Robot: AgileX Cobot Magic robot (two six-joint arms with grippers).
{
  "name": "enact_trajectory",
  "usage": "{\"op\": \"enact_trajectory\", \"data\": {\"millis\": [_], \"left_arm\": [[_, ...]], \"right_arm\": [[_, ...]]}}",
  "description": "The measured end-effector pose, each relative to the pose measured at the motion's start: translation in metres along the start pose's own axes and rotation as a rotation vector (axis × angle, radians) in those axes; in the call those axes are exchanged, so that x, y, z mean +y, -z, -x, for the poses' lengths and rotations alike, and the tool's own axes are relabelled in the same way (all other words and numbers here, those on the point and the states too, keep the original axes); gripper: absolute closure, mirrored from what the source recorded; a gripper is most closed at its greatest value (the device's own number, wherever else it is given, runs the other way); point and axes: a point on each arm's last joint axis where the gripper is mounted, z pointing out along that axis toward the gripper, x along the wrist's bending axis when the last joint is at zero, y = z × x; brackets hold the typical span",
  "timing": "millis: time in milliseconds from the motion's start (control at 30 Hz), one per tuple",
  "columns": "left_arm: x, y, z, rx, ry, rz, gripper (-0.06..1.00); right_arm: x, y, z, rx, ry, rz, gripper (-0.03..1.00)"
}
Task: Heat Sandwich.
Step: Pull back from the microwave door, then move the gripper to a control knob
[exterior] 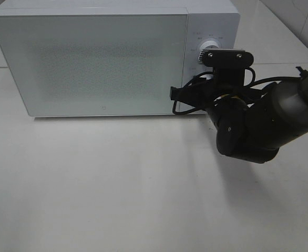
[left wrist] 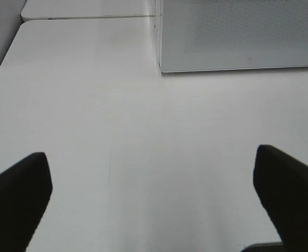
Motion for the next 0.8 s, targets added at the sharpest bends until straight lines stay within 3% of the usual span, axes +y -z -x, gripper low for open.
{"op": "enact_trajectory", "data": {"millis": [267,800], "left_arm": [[0.0000,0.0000,0.0000,0.000,0.000,0.000,-0.04],[0.0000,0.0000,0.0000,0.000,0.000,0.000,-0.04]], "right_arm": [[0.0000,0.0000,0.0002,-0.003,-0.226,0.001,0.54],[-0.0027,0.0005,0.0025,-0.011,-0.935,0.014,0.53]]}}
